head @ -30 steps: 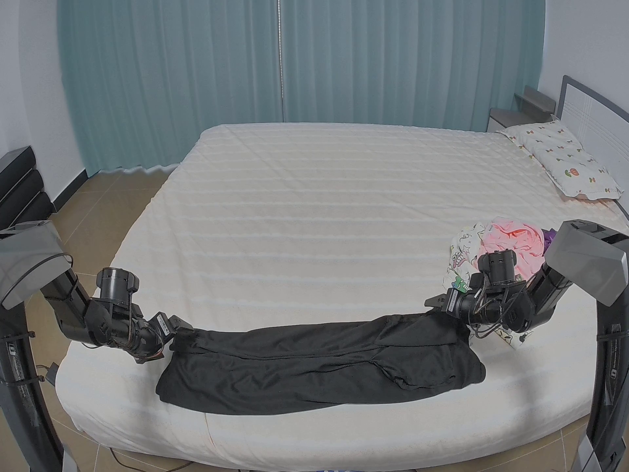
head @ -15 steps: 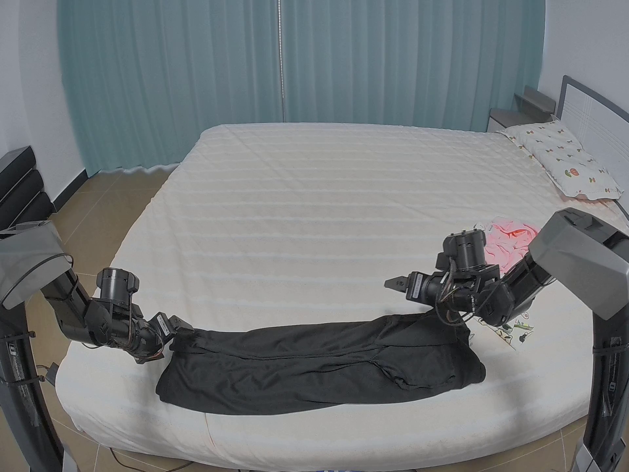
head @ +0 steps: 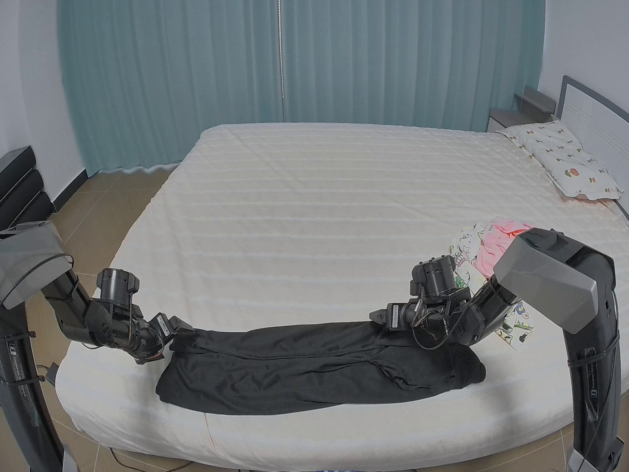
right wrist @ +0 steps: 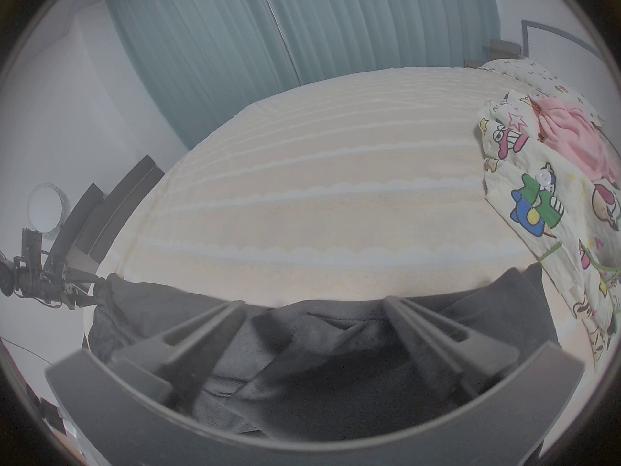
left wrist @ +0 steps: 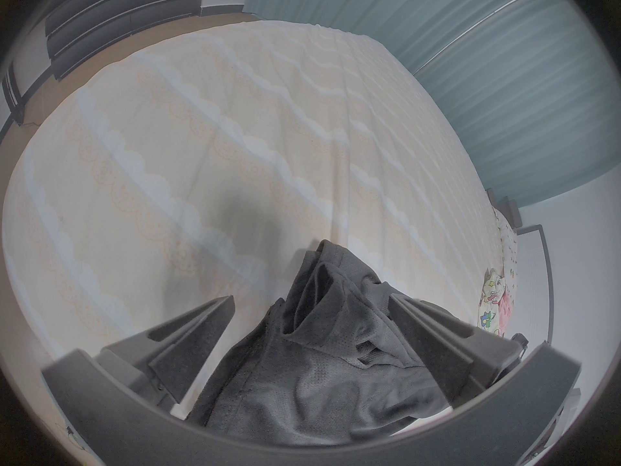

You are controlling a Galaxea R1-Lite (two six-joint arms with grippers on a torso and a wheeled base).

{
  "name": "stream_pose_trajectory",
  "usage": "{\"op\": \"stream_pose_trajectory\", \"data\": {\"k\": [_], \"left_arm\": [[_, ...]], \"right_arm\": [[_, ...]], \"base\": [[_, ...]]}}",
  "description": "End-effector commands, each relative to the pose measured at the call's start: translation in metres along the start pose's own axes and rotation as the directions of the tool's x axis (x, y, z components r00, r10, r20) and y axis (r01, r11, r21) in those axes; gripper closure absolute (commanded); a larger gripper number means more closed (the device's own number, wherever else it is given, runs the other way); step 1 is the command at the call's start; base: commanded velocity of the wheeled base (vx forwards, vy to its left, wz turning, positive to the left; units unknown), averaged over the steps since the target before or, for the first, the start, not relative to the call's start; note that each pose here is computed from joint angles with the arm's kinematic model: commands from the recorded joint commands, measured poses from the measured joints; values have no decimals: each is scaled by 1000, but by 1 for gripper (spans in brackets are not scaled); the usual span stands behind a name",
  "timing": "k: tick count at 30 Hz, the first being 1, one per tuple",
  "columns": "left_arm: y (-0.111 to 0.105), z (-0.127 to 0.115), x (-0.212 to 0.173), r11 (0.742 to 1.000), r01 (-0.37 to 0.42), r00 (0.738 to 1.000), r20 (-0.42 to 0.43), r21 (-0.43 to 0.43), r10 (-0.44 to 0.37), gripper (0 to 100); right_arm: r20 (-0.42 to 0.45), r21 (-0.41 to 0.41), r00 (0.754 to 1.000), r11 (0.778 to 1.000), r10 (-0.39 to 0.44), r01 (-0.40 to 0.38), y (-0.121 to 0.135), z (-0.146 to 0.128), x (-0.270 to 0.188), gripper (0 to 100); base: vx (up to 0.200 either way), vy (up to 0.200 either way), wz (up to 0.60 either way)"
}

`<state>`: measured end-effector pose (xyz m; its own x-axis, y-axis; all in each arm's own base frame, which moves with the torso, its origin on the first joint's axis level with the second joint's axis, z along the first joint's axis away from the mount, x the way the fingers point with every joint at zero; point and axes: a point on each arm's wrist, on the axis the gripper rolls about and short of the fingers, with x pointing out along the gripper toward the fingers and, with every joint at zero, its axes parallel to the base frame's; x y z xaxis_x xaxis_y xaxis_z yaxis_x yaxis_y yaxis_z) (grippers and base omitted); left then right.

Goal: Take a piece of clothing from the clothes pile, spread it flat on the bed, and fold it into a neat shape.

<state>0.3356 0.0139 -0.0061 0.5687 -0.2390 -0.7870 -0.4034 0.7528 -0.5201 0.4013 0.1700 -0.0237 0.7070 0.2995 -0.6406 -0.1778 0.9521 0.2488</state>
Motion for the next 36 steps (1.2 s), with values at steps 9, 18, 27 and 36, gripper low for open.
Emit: {"op": "stream_pose_trajectory", "data": {"k": [9,18,27,36], "left_arm": [[0,0,0,1000,0,1000,-1,-1,0,0],[1,0,0,1000,-3,1000,-1,-1,3,0],[0,-1,-2,1000,4,1000,-4,-2,-4,0],[4,-15,-21,1000,-9,1000,-21,3,9,0]], "right_arm": [[18,-13,999,999,30,-29,15,1,5,100],[30,-19,999,1000,18,-17,21,-1,13,0],[143,43,988,997,52,-59,25,17,0,0],[115,263,993,964,5,-36,4,14,-67,0]], "base": [[0,0,0],[0,0,0],[0,0,0],[0,0,0]]}}
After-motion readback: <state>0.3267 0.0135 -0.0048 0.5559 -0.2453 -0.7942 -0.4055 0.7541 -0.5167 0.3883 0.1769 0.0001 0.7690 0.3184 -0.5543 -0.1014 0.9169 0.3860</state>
